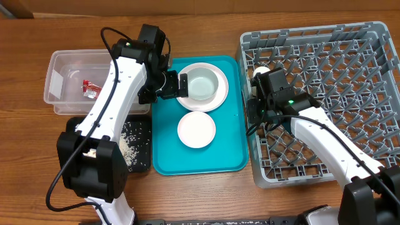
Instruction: Sort waste into correct bins and load items into the dishwasher
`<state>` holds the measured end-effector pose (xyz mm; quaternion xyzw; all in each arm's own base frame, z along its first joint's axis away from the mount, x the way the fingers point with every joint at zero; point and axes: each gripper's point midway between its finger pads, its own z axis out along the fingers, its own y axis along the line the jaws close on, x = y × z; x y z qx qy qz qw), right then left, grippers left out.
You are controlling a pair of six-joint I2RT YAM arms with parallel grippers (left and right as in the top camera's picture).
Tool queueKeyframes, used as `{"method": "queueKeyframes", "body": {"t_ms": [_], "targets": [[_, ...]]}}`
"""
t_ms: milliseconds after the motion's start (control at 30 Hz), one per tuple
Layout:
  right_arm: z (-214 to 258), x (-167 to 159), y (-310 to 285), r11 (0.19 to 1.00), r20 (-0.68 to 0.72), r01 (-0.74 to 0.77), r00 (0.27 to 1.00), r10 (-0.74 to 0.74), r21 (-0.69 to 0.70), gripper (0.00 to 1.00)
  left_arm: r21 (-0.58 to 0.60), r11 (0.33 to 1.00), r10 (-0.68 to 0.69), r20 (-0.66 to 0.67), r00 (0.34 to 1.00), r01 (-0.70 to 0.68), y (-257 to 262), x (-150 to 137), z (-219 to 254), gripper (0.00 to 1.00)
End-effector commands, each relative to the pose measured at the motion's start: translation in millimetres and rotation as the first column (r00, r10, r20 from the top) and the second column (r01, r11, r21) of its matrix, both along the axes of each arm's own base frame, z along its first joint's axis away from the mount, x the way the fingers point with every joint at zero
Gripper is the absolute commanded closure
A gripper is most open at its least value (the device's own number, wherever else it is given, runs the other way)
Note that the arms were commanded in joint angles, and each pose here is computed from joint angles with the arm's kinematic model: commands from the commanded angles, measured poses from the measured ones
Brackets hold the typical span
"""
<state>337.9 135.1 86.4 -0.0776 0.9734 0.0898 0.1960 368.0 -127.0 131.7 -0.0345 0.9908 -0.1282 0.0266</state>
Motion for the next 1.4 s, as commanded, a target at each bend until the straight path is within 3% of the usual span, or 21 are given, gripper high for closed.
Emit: {"method": "queueKeyframes", "body": {"t_ms": [0, 433, 600, 1367], "targets": [[-1.8, 0.6, 1.4, 1.000, 0.004, -0.003, 1.000, 0.003, 0.000, 0.79, 0.002, 1.000, -0.009, 0.032, 0.999, 0.009, -1.5, 2.5, 9.4, 0.00], [2.7, 9.3, 4.6, 1.000, 0.044, -0.003, 0.999, 0.002, 0.015, 0.83, 0.002, 1.000, -0.009, 0.032, 0.999, 0.009, -1.5, 2.5, 9.4, 0.00], [4.4, 12.3, 5.7, 1.000, 0.058, -0.003, 0.998, 0.002, 0.020, 0.90, 0.002, 1.000, -0.008, 0.032, 0.999, 0.008, -1.6, 2.5, 9.4, 0.00], [8.9, 19.9, 8.6, 0.999, 0.093, -0.004, 0.996, 0.001, 0.033, 0.89, 0.002, 1.000, -0.008, 0.032, 0.999, 0.008, -1.5, 2.5, 9.4, 0.00]]}}
